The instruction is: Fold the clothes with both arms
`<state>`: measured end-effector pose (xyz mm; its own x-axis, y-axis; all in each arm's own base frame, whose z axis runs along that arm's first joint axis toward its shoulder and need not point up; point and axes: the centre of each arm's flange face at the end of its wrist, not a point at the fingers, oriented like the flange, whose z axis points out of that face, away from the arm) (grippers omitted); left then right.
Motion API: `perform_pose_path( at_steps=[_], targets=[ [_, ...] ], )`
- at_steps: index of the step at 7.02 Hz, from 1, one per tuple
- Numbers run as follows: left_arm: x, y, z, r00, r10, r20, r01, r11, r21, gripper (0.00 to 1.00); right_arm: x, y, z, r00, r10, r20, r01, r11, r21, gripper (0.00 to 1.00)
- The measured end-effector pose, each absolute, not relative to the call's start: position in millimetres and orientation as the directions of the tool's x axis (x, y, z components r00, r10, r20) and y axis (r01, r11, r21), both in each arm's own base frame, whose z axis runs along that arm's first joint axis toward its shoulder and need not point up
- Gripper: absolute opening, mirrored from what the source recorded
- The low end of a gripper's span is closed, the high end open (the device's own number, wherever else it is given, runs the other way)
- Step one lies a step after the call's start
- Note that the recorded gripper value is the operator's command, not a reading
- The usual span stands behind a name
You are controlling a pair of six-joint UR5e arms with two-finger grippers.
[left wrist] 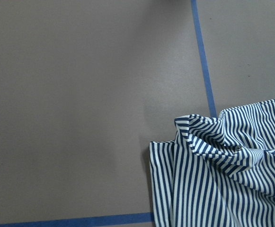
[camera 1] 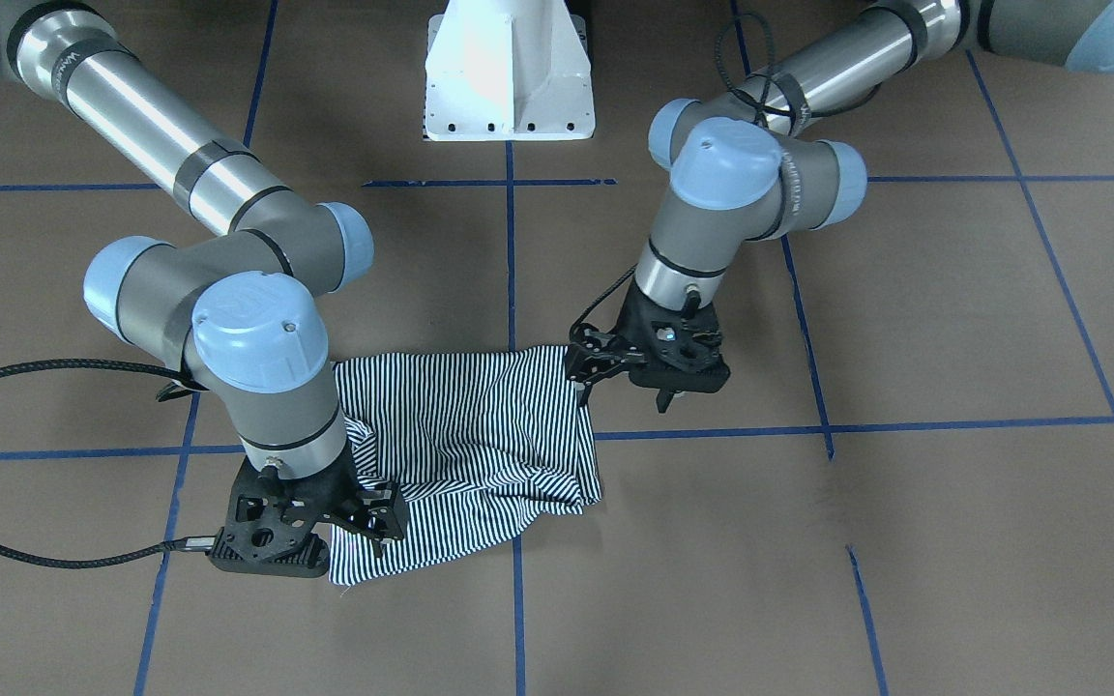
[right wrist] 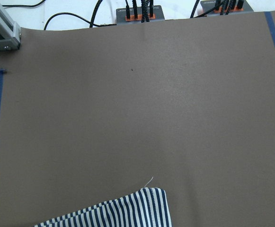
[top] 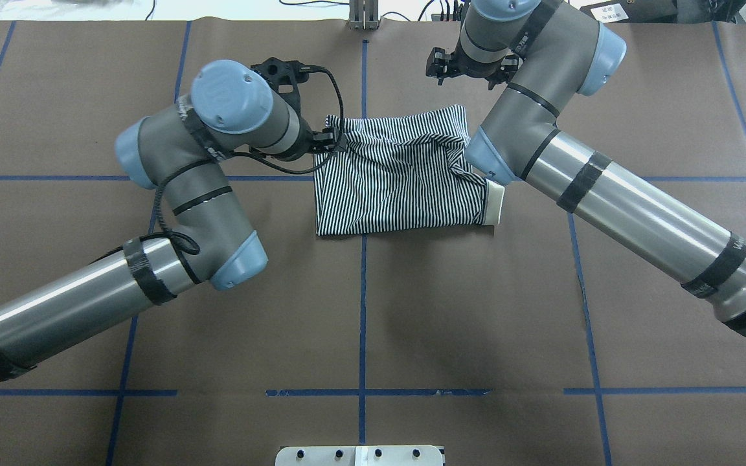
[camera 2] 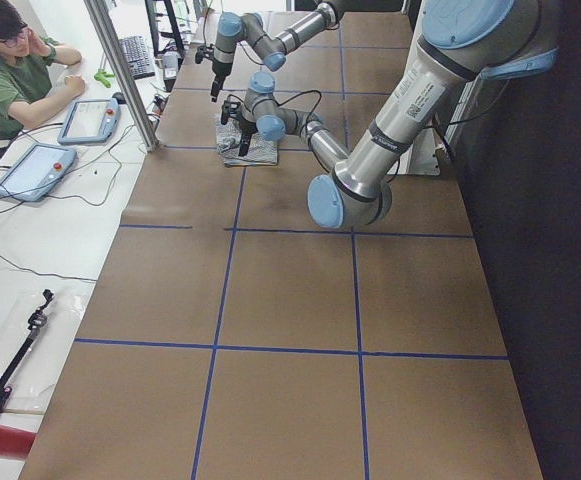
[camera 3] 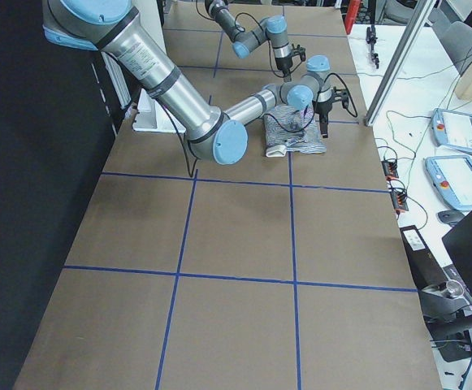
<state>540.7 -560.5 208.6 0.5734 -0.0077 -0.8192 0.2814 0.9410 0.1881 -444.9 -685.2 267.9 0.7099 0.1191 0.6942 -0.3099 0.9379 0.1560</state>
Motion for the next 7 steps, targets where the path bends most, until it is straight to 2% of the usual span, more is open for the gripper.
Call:
perform_pose_path(
  at_steps=[3, 7],
  targets=[
    [599.7, -578.9, 189.5, 0.606, -0.083, -0.791, 0.318, 0.937, 0.145, 1.00, -431.5, -674.4, 275.6, 0.701, 0.107, 0.705, -0.306, 0.938, 0.162, 1.00],
    [615.1, -592.9, 211.9, 0.657, -0.107, -0.746, 0.343, 0.924, 0.170, 1.00, -427.6, -669.7, 285.5, 0.703, 0.110, 0.703, -0.307, 0.938, 0.160, 1.00]
  ],
)
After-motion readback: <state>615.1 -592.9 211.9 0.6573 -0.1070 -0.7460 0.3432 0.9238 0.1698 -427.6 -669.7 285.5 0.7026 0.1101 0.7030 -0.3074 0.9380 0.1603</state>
